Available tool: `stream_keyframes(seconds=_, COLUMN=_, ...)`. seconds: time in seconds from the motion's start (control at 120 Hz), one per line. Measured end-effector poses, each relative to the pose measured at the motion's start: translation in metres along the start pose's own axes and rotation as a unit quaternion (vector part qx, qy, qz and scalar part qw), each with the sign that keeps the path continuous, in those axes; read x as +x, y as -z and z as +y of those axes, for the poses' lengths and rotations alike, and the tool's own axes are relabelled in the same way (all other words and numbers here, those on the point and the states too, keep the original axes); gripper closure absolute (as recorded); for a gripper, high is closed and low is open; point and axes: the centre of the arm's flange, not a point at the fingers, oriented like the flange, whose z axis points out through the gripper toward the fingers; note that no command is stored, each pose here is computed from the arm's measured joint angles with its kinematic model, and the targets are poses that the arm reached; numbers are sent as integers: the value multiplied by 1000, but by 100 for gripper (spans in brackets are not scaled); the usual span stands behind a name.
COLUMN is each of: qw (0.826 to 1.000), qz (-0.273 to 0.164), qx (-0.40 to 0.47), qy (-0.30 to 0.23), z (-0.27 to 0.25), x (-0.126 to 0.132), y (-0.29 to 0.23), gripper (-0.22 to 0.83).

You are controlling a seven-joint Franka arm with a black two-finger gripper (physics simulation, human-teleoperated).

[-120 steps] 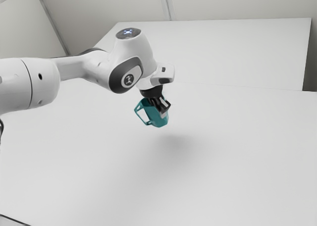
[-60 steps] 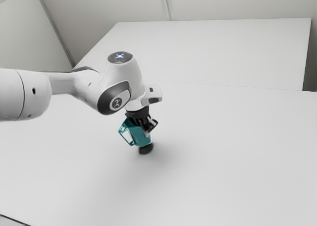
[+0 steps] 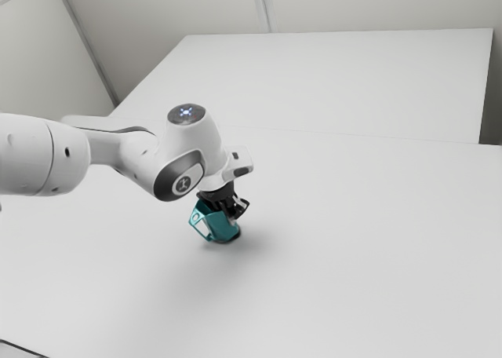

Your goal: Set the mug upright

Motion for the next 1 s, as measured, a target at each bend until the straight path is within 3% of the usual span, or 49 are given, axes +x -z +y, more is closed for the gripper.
stream_keyframes(seconds=0.033, qw=1000, qz=0, qx=1, qy=0, z=1, x=0, y=0, gripper=76)
stream_keyframes(seconds=0.225, qw=1000, qz=2, qx=2, qy=0, z=4, x=0, y=4, gripper=35)
stream_keyframes(seconds=0.383, qw=1000, qz=14, qx=9, qy=-3, z=6, x=3, y=30, gripper=16)
stream_keyframes(seconds=0.567, qw=999, qz=33, qx=23, qy=5, z=1, x=11, y=90, gripper=7)
stream_keyframes(seconds=0.717, qw=999, qz=24, qx=-5, qy=45, z=-5, x=29, y=143, gripper=3)
stream_keyframes(seconds=1.0, qw=994, qz=26, qx=-42, qy=102, z=-69, x=63, y=274, gripper=1)
